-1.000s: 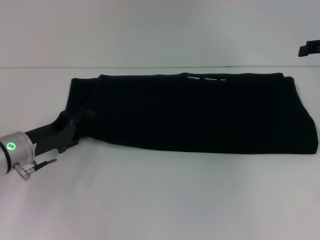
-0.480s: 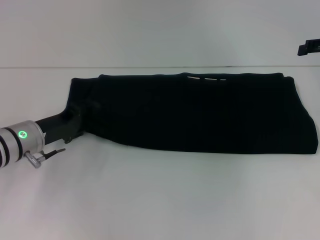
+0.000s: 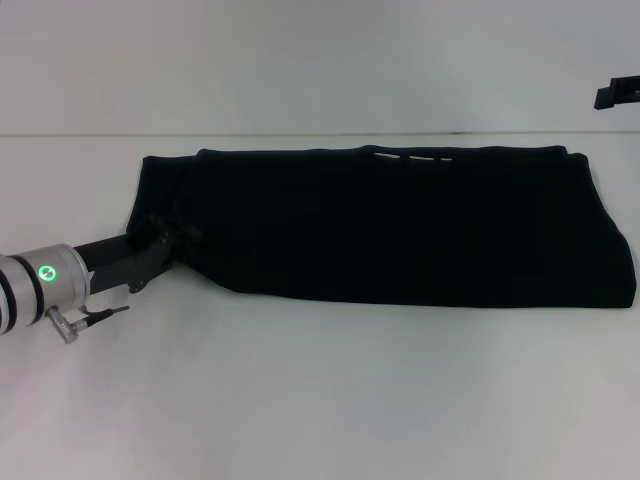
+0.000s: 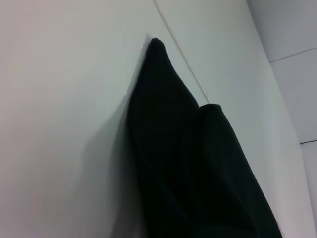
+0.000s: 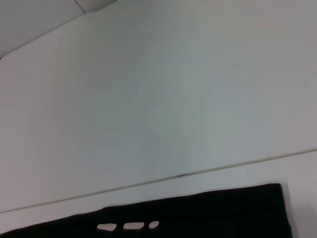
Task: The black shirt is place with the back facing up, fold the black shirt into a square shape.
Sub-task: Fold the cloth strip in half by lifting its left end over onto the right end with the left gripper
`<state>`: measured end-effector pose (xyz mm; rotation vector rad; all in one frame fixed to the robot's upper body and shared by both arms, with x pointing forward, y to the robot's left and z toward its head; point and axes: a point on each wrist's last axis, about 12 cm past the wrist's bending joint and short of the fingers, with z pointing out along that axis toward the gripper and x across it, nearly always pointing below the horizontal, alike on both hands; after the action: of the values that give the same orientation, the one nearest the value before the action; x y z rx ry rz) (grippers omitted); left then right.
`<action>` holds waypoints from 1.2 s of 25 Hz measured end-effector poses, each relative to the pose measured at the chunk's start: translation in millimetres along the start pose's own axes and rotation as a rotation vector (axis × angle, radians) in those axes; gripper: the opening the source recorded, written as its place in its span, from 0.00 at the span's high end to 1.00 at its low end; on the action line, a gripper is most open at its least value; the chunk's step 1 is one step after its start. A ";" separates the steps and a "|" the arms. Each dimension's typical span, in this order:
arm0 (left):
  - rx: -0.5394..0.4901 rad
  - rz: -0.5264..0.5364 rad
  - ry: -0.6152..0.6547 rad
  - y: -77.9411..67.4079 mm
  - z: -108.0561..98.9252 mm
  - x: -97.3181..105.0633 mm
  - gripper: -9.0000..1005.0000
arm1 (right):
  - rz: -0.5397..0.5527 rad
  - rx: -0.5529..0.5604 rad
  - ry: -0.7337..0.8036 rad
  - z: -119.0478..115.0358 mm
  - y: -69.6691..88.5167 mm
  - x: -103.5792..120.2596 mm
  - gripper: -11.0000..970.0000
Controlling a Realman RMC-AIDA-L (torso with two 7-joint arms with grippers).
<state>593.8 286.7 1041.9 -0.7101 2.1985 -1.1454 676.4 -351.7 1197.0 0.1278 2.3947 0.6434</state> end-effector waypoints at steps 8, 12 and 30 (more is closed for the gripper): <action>-0.010 0.110 -0.006 2.8 -5.0 -3.2 0.96 | 0.002 0.002 0.009 -3.5 -3.0 0.2 0.03; -0.022 0.159 -0.027 9.7 -14.7 -7.7 0.96 | 0.007 0.002 0.011 -5.6 -4.9 0.0 0.03; -0.037 0.186 -0.064 37.2 -59.3 -9.2 0.97 | 0.074 0.001 0.033 -26.0 -28.3 7.4 0.03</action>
<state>552.6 344.0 1041.0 -0.5372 2.1854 -0.9783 656.5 -385.5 1196.7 0.2083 2.4315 0.6839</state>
